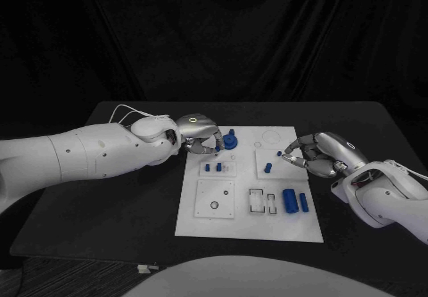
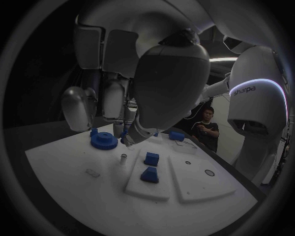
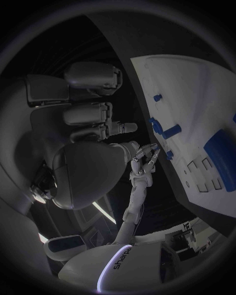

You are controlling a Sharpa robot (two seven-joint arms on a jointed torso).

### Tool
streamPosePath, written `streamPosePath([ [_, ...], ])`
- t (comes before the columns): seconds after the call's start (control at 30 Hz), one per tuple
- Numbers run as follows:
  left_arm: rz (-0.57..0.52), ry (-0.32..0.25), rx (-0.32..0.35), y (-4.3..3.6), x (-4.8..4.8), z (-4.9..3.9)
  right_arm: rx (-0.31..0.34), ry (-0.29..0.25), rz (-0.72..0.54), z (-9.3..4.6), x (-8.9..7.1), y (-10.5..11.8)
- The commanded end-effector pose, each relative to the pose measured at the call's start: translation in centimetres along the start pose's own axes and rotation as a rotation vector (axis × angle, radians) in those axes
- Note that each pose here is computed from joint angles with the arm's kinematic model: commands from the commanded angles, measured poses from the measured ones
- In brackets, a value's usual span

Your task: Assemble the parts on the task board

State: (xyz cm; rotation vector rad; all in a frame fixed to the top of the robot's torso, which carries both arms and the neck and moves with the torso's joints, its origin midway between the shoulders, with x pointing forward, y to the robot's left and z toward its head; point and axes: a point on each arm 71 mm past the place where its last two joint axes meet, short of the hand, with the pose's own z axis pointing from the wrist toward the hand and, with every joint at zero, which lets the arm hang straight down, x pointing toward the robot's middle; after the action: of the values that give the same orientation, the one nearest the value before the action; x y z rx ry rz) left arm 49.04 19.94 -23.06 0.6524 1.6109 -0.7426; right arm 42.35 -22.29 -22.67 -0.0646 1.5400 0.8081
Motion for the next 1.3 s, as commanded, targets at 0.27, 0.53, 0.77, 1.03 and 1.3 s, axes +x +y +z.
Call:
streamPosePath([
  [0.27,-0.016,0.046,-0.011,0.1,0.56,0.06,0.021,0.007,0.002,-0.1,0.1,-0.2],
  [0.53,-0.022,0.06,-0.007,-0.11,0.84,0.27,0.021,0.008,0.002,-0.1,0.1,-0.2],
  [0.77,-0.026,0.067,-0.004,-0.26,1.06,0.44,0.023,0.009,0.002,-0.1,0.1,-0.2],
  [1.03,-0.03,0.078,-0.006,-0.3,1.33,0.6,0.024,0.01,0.002,-0.1,0.1,-0.3],
  [1.3,-0.034,0.089,-0.013,-0.19,1.48,0.48,0.026,0.011,0.002,-0.1,0.1,-0.3],
])
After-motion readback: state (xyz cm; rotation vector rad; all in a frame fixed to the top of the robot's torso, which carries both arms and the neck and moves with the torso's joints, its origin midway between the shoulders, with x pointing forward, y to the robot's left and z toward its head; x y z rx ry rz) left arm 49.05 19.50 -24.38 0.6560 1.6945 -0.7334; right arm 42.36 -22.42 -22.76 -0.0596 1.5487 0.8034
